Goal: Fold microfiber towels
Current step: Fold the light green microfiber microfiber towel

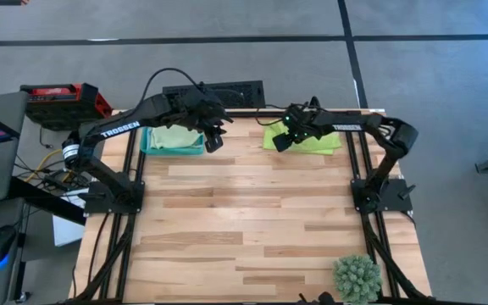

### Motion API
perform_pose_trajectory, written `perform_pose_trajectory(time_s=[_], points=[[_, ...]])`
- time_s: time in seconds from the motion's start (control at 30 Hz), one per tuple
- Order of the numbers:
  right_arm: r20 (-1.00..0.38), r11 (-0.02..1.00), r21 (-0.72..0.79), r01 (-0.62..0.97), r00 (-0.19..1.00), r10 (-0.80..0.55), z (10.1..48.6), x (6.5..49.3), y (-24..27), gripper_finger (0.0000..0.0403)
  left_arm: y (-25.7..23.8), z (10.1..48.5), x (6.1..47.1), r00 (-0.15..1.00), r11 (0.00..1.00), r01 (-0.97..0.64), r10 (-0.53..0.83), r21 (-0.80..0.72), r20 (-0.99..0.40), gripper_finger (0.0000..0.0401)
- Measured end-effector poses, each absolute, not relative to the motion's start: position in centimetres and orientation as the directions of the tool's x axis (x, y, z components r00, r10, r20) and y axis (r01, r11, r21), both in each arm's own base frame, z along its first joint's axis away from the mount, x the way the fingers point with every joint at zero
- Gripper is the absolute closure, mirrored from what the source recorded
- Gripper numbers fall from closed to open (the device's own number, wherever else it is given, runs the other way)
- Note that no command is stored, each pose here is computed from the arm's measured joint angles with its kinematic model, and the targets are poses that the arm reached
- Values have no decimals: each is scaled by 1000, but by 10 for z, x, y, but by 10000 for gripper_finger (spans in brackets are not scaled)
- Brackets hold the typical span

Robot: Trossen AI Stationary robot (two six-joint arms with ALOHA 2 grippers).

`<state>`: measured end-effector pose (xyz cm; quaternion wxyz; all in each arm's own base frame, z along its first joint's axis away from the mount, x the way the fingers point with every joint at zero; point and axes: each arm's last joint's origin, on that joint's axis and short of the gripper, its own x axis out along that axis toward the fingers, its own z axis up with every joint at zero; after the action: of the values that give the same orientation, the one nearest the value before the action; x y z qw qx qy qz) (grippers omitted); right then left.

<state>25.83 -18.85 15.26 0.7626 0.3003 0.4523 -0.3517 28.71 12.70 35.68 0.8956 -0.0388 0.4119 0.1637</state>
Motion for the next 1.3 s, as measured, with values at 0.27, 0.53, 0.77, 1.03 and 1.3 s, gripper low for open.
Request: perform_pose_trajectory(time_s=[0.27,0.53,0.77,1.03,1.3], points=[[-931,582,164,796,320,-176,132,261,-188,182,126,357,287,607,944,-325,259,63,-751,269],[-936,663,227,714,347,-53,129,277,-160,182,125,354,285,580,945,-322,247,60,-776,269],[-931,739,278,614,360,51,128,299,-112,182,122,349,278,509,941,-336,216,38,-833,269],[-897,707,392,589,414,152,129,322,-54,182,110,342,270,405,921,-389,148,-24,-902,269],[-830,679,512,526,505,235,132,338,-6,182,78,338,271,319,928,-368,71,-55,-945,269]])
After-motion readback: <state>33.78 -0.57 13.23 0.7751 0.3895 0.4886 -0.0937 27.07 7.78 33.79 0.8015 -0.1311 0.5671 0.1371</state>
